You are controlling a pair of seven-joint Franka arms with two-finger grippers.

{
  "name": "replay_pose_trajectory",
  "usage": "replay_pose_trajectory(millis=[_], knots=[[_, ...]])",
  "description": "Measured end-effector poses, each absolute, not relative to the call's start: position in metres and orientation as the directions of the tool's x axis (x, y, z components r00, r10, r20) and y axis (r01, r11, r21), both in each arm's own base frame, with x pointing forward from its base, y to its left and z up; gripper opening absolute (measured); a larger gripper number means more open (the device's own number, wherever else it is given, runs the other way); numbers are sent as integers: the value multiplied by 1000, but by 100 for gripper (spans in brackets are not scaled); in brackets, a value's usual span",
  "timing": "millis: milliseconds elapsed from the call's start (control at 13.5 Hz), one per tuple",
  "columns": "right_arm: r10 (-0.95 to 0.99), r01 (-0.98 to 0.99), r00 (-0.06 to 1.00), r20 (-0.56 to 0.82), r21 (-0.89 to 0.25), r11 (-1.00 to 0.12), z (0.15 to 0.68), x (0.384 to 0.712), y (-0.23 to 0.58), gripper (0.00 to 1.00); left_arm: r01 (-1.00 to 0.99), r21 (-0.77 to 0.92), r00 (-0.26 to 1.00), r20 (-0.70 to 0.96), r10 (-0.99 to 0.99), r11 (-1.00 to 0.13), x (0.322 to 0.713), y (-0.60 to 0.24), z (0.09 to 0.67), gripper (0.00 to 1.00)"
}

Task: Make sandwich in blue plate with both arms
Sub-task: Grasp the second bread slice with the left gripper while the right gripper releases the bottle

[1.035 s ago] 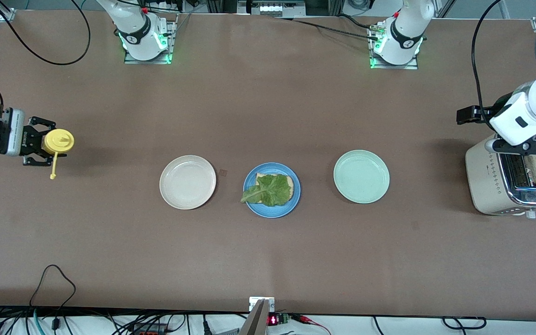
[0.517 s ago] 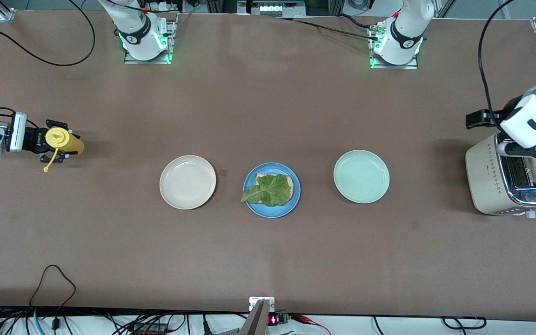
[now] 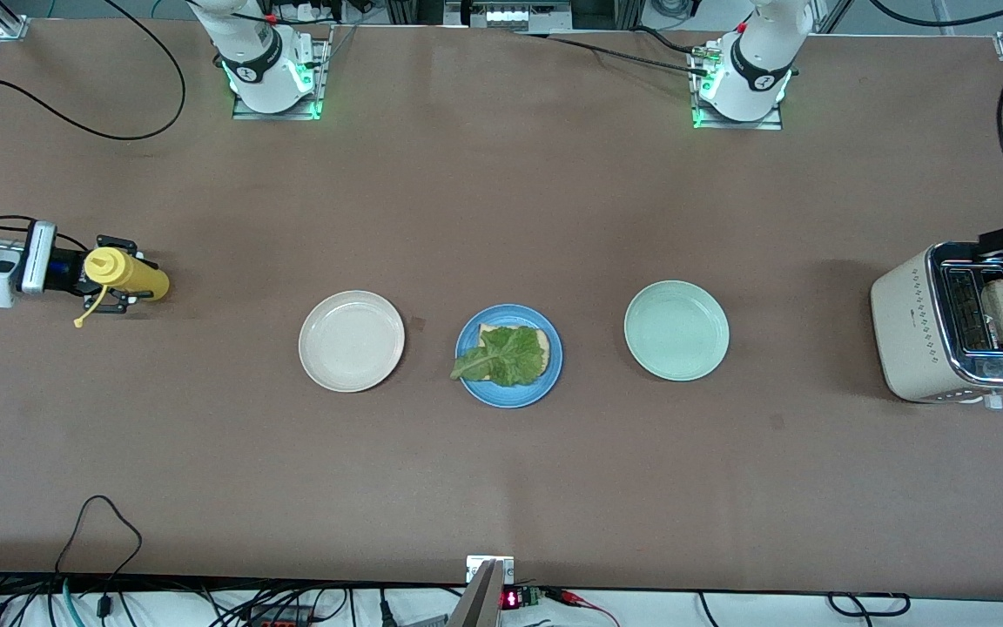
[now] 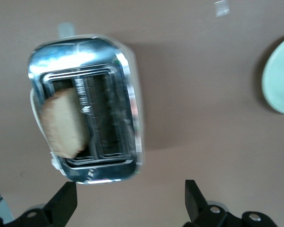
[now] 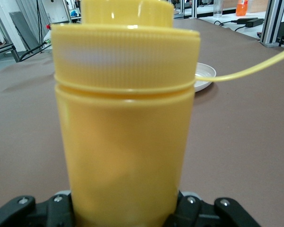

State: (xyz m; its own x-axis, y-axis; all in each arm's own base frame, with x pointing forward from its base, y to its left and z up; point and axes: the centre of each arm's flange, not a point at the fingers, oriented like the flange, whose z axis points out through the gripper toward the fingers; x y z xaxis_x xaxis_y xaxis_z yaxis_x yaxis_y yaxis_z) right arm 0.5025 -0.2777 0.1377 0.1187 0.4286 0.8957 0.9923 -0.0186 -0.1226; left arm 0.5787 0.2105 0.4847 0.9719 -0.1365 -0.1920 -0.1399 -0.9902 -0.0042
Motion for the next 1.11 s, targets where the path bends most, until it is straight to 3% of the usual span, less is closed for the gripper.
replay_pose_trajectory(millis=[444,591,739,813,887,1109], knots=[[398,990,139,907,-142,-21,115,498,-276,55,-280,20,953,-117,-280,-960,586,292,415,96],[391,989,141,910,-144,-21,113,497,-277,71,-284,40,950,-122,-287,-958,582,308,394,91],[383,990,138,913,-143,-17,116,497,-277,92,-279,58,952,-119,-284,-959,581,317,382,77],[382,990,137,914,-142,-17,116,497,-278,100,-272,70,954,-111,-279,-960,581,317,378,77],[382,990,137,914,-141,-18,117,497,-279,100,-269,79,955,-106,-276,-960,582,317,377,69],[381,990,139,914,-140,-25,117,495,-283,100,-266,86,957,-99,-274,-960,582,316,377,34]])
